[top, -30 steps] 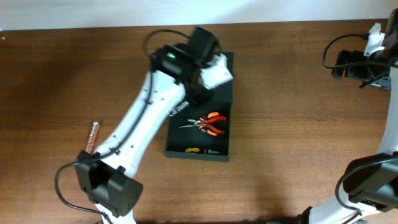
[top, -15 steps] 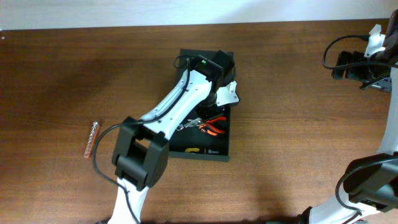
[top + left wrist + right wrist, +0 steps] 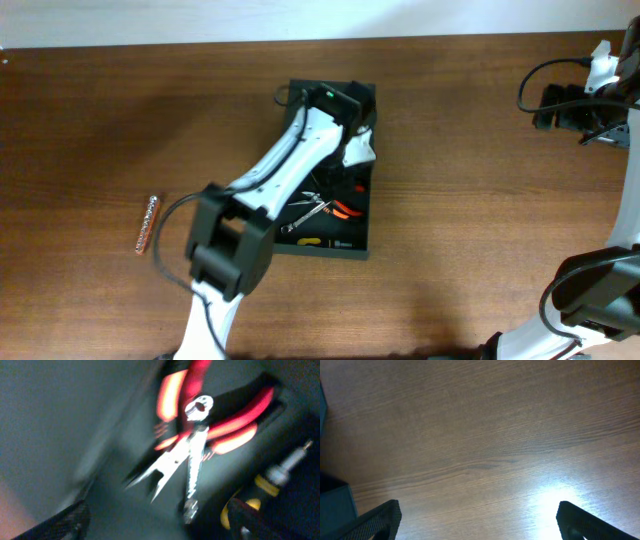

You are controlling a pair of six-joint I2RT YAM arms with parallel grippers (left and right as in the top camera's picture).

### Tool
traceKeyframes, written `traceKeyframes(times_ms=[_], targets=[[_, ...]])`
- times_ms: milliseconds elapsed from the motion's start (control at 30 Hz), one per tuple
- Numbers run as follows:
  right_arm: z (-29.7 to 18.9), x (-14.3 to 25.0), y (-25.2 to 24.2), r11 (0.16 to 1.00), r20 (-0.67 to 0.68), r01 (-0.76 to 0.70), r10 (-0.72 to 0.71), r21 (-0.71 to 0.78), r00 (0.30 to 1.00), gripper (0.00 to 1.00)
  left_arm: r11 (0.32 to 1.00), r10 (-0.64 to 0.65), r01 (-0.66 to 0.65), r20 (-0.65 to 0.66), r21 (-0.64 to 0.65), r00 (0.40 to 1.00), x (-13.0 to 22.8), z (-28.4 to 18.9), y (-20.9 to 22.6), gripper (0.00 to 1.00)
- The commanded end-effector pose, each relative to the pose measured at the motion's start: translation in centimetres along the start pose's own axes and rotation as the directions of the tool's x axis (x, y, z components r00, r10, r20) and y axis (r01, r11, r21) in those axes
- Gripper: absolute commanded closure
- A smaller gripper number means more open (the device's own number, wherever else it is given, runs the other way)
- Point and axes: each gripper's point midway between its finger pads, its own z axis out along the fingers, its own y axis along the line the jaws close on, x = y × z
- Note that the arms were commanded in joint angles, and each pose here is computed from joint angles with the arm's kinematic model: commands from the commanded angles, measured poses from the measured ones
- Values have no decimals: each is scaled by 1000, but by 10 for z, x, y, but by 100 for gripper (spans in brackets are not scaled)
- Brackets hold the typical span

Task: Pack container
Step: 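Place the wrench into the box and withdraw the left arm, then grasp the orange socket-bit rail with the left gripper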

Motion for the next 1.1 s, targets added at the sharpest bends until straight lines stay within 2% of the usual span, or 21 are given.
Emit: traceKeyframes(times_ms=[0,100,167,233,300,367,533,633,867,967,1067], targets=[[0,2,-2,1000,-4,11,-11,3,1000,1,957,-170,207,187,-202,968,44,-109,53,4],[0,2,-2,1000,-5,11,-11,3,1000,1,885,-348,413,283,-216,894,103,-155,83,1],[0,2,-2,1000,-5,11,-11,3,1000,1,803,-476,558,340,-209,811,152,-177,105,1],[0,2,-2,1000,-5,11,-11,3,1000,1,746,-555,645,382,-165,739,187,-187,118,1],[0,2,-2,1000,-5,11,-11,3,1000,1,674,-646,730,388,-113,657,232,-184,131,1],[0,2,-2,1000,-6,11,-11,3,1000,1,614,-720,785,344,-90,603,274,-152,144,1],[0,2,-2,1000,-7,11,-11,3,1000,1,548,-797,833,257,-75,547,314,-79,152,1],[0,2,-2,1000,-4,11,-11,3,1000,1,530,-815,846,239,-60,528,323,-37,152,1],[0,1,-2,1000,-3,11,-11,2,1000,1,549,-816,835,191,-41,546,324,35,132,1],[0,2,-2,1000,-4,11,-11,2,1000,1,593,-793,805,154,-21,589,322,62,122,1],[0,3,-2,1000,-9,11,-11,2,1000,1,595,-797,803,125,-7,591,321,76,118,1]])
